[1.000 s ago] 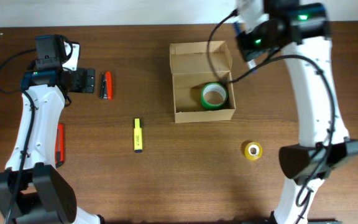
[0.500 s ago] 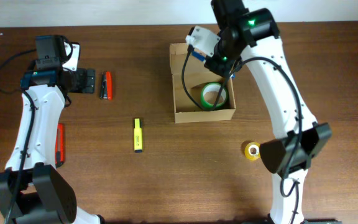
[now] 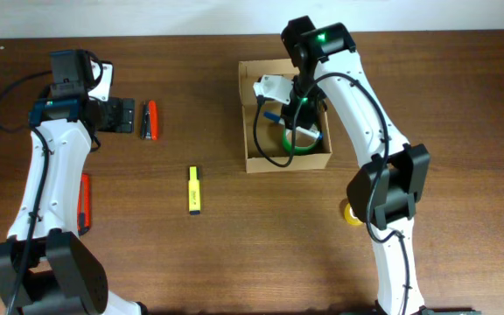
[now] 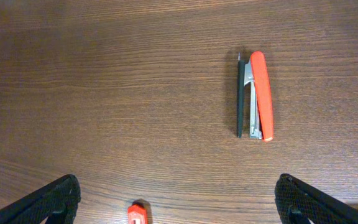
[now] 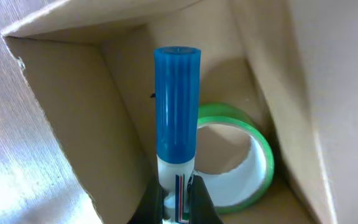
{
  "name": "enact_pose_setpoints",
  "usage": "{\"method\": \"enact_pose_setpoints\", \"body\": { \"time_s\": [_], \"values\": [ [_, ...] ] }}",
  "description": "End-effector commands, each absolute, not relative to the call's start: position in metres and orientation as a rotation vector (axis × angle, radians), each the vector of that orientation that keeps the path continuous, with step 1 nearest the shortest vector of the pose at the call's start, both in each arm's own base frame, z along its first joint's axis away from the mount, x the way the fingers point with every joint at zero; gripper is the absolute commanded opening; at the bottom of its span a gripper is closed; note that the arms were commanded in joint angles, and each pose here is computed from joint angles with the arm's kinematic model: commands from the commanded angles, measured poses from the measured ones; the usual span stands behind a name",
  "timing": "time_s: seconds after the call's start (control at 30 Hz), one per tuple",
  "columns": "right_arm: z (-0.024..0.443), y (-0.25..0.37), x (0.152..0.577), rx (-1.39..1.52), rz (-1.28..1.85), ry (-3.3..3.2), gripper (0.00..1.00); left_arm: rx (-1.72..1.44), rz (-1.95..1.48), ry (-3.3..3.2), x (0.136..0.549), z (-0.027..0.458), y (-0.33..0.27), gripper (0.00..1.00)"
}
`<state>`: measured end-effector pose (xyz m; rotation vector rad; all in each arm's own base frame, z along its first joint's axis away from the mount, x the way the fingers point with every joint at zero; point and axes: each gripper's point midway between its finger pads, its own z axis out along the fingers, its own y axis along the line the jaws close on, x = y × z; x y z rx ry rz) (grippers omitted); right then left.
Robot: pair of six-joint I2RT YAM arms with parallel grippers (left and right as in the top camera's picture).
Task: Pack container
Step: 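Carry the blue marker into the box and release it, then move the right gripper above the small yellow tape roll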
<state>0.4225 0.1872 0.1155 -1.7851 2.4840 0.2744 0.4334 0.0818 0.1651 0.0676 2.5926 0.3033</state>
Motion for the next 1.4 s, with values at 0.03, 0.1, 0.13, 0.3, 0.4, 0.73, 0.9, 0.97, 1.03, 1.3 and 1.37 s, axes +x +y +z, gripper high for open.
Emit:
{"method": "enact_pose_setpoints", "body": {
  "time_s": [0.03,0.1,0.13,0.3,0.4,0.73,0.9,0.97,1.03,1.3,1.37],
  "values": [
    [0.102,0.202,0.407,-1.871,0.364,2.463,0.04,0.081,0.315,2.592,0.436,0.167,0.084,1.00],
    [0.095,0.205,0.399,-1.910,0.379,2.465,0.04,0.081,0.315,2.594,0.435,0.167,0.084,0.99],
    [0.090,0.206,0.394,-1.928,0.390,2.477,0.03,0.081,0.315,2.594,0.435,0.167,0.084,1.00],
    [0.074,0.206,0.380,-1.968,0.421,2.517,0.04,0.081,0.315,2.596,0.435,0.167,0.084,0.99],
    [0.069,0.204,0.374,-1.980,0.439,2.541,0.03,0.081,0.315,2.596,0.435,0.167,0.084,0.99],
    [0.065,0.204,0.376,-1.973,0.428,2.541,0.18,0.081,0.315,2.596,0.435,0.167,0.084,1.00],
    [0.065,0.204,0.377,-1.962,0.424,2.546,0.55,0.081,0.315,2.596,0.435,0.167,0.084,1.00],
    [0.066,0.204,0.377,-1.961,0.423,2.544,0.55,0.081,0.315,2.595,0.435,0.167,0.084,1.00],
    [0.067,0.204,0.378,-1.934,0.414,2.563,0.55,0.082,0.315,2.595,0.435,0.167,0.084,0.99],
    [0.128,0.200,0.406,-1.650,0.195,2.555,0.66,0.081,0.316,2.587,0.437,0.168,0.084,1.00],
    [0.154,0.191,0.420,-1.482,0.091,2.556,0.70,0.080,0.317,2.580,0.438,0.169,0.085,1.00]
  ]
}}
